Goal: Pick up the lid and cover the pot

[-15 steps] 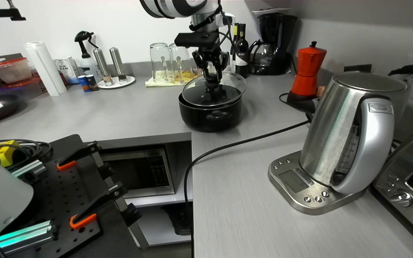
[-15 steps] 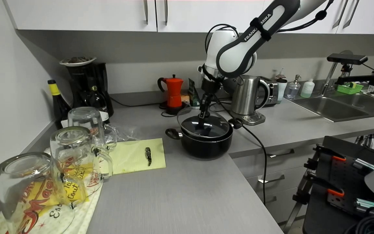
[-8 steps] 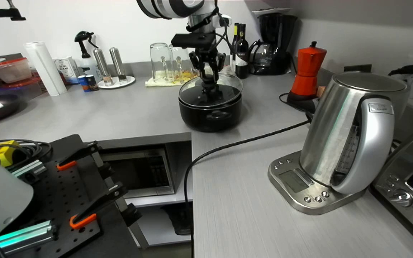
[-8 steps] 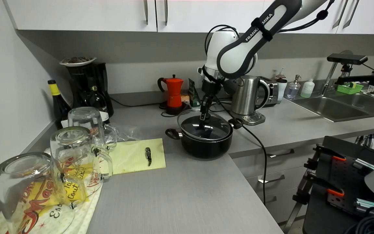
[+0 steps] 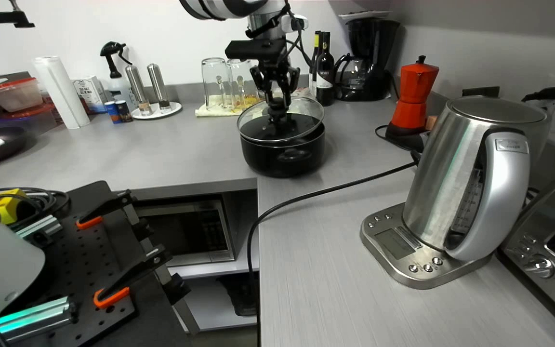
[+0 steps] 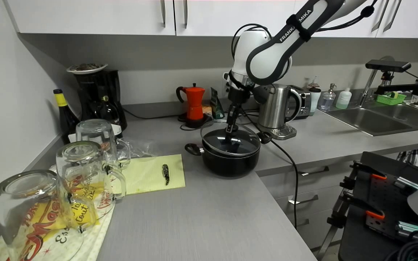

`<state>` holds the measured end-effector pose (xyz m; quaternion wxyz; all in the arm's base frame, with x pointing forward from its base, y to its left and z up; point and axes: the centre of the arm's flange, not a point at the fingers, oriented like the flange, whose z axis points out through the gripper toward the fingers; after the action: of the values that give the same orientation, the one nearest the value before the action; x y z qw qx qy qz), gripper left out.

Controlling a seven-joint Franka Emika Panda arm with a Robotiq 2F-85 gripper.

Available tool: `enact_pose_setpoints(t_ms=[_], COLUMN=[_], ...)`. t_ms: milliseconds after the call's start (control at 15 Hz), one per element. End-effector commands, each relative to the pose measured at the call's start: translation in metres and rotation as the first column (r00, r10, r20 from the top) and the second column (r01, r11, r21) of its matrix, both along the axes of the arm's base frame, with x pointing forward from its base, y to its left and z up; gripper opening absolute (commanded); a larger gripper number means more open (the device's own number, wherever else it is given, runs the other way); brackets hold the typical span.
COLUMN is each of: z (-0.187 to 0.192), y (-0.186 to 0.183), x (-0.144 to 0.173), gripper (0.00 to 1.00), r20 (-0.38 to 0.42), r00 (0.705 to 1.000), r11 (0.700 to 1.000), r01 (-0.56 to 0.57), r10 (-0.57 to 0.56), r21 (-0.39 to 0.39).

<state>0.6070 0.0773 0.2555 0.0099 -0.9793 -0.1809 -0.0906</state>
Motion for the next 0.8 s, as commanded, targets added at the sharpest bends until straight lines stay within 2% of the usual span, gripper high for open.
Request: enact_pose_setpoints(t_ms=[0, 733], z=[0.017, 0.0134], y=[-0.0016, -0.002], x=[-0.0098, -0.0109], gripper=[0.25, 0.25], r20=[-0.004, -0.008], r00=[1.0, 1.0], r11=[1.0, 1.0], r01=[0.0, 0.001], r10=[0.0, -0.001], r21=[0.003, 0.004])
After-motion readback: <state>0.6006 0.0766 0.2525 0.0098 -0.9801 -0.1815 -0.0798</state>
